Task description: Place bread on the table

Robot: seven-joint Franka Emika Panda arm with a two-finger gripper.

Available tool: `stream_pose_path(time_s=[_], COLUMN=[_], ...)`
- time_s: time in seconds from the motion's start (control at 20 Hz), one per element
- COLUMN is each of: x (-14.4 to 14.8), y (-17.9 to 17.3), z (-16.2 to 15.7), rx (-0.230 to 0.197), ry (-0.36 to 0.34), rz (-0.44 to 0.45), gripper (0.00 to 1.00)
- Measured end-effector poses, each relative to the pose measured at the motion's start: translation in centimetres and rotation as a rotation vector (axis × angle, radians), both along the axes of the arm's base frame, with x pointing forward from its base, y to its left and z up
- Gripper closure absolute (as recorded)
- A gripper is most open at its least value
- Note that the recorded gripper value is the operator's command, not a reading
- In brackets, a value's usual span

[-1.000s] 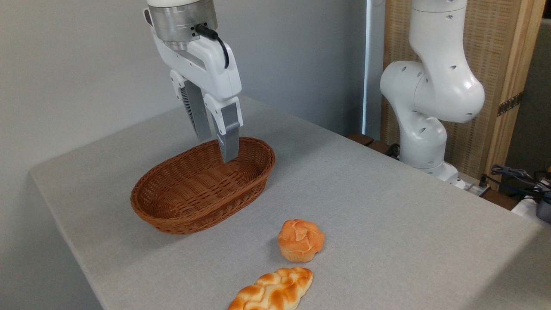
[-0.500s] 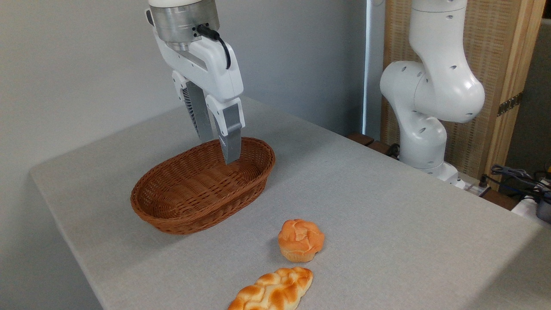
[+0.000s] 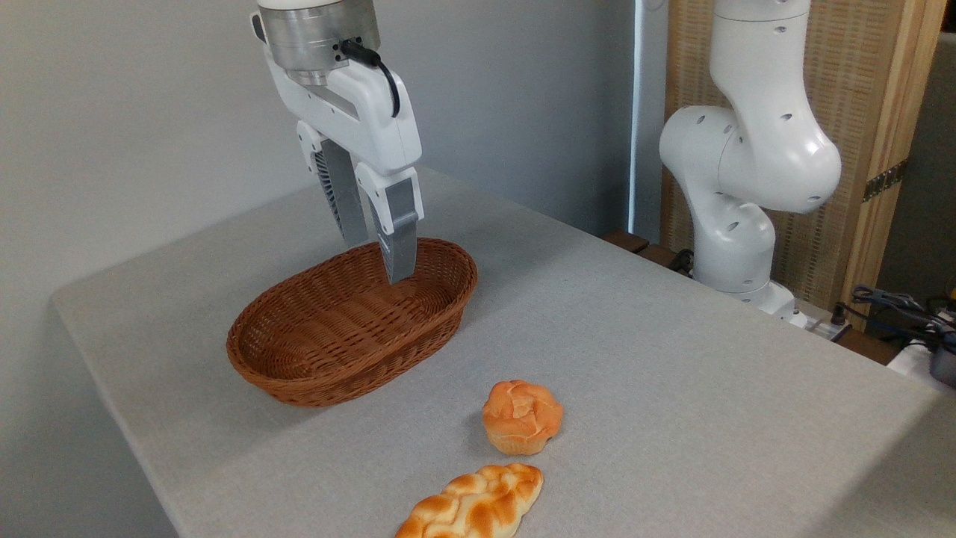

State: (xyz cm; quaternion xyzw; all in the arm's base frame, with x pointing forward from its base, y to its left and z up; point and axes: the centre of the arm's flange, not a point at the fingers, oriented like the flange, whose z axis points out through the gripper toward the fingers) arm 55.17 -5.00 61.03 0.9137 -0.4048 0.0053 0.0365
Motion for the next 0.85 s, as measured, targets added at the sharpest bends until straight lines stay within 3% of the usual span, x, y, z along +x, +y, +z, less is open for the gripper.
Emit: stream_pose_path(time_s=[0.25,0.85], x=[0.28,0.3], y=[-0.04,-0.16], z=[0.18,0.12], rx=[0.057,0.064], ry=[-0.027,-0.027], rz=[0.046,0.044], gripper=[0.0,0.0])
